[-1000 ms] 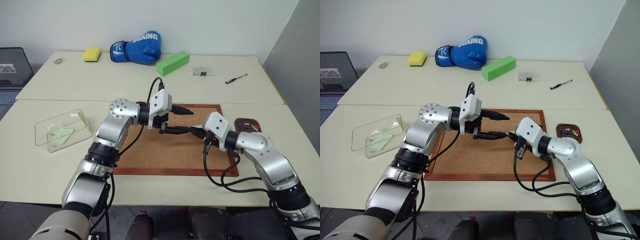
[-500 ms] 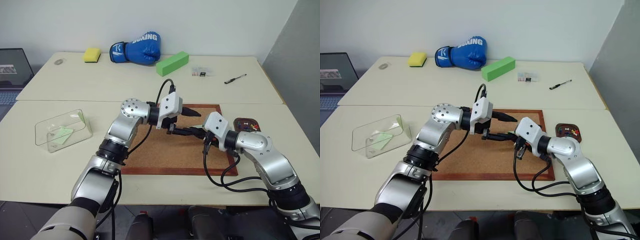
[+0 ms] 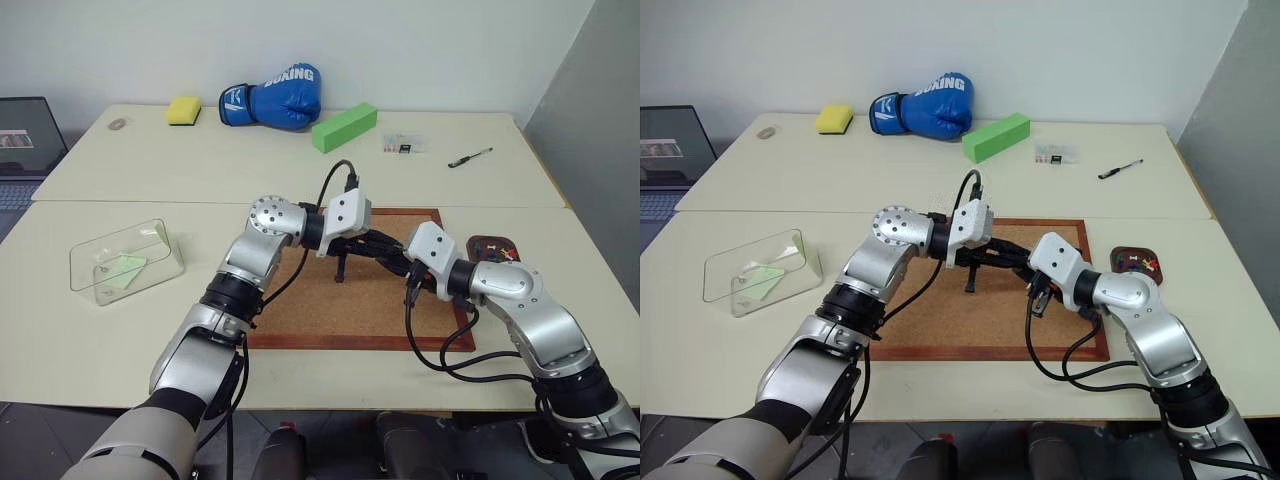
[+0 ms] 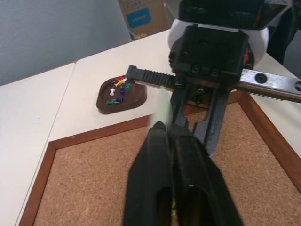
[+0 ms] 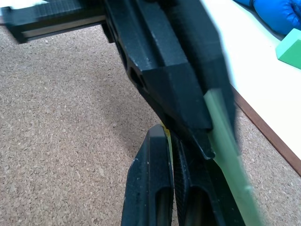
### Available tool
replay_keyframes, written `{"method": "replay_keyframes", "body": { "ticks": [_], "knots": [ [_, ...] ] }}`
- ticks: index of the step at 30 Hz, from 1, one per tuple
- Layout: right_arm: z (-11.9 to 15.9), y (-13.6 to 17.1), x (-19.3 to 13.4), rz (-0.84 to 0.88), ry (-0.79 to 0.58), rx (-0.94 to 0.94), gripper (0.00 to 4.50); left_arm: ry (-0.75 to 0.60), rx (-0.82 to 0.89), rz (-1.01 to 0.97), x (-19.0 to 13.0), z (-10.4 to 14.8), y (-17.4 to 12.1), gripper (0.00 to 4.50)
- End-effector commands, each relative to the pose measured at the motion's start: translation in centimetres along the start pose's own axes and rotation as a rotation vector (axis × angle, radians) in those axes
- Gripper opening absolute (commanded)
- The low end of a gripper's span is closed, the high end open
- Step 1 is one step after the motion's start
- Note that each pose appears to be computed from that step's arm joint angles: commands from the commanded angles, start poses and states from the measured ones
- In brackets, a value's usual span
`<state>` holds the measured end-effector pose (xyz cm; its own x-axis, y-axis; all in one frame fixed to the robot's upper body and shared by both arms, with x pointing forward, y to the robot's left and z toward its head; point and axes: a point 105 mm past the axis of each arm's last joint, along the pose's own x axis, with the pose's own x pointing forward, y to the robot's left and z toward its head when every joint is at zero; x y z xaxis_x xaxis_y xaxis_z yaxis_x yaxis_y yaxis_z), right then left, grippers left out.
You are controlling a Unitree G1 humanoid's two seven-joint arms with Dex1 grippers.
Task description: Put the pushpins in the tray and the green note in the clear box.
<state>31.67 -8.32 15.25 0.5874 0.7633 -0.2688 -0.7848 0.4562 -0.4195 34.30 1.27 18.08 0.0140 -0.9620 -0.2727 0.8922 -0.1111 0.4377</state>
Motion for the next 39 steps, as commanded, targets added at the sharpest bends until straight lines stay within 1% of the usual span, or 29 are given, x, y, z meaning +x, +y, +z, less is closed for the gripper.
{"method": "replay_keyframes", "body": {
  "ticks": [1, 4, 10, 23, 28, 35, 36, 39],
  "knots": [
    [2.4, -0.2, 0.0, -0.006, -0.073, -0.084, 0.0, 0.046, 0.051, -0.008, 0.9, -0.4, -0.3, 0.01],
    [2.6, -0.2, 0.0, -0.012, -0.076, -0.1, 0.0, 0.074, 0.073, 0.026, 0.9, -0.9, 0.1, 0.01],
    [3.0, -0.4, -0.3, -0.045, -0.095, -0.104, 0.0, 0.084, 0.071, 0.131, 0.5, -1.2, 1.4, 0.01],
    [4.4, -0.7, -2.4, -0.142, -0.156, -0.113, 0.0, 0.105, 0.067, 0.322, -0.6, -1.9, 3.4, 0.01],
    [4.9, -1.2, -3.4, -0.184, -0.17, -0.11, 0.0, 0.089, 0.067, 0.386, -0.9, -1.7, 4.2, 0.01],
    [4.9, -1.7, -4.1, -0.249, -0.173, -0.081, 0.0, 0.074, 0.073, 0.422, -0.9, -1.5, 4.4, 0.01],
    [4.2, -2.4, -4.9, -0.296, -0.147, -0.065, 0.0, 0.063, 0.059, 0.43, -1.1, -1.3, 4.5, 0.01],
    [0.8, -3.7, -7.5, -0.412, -0.011, -0.008, 0.0, 0.019, -0.014, 0.435, -1.5, -0.5, 4.4, 0.01]
  ]
}}
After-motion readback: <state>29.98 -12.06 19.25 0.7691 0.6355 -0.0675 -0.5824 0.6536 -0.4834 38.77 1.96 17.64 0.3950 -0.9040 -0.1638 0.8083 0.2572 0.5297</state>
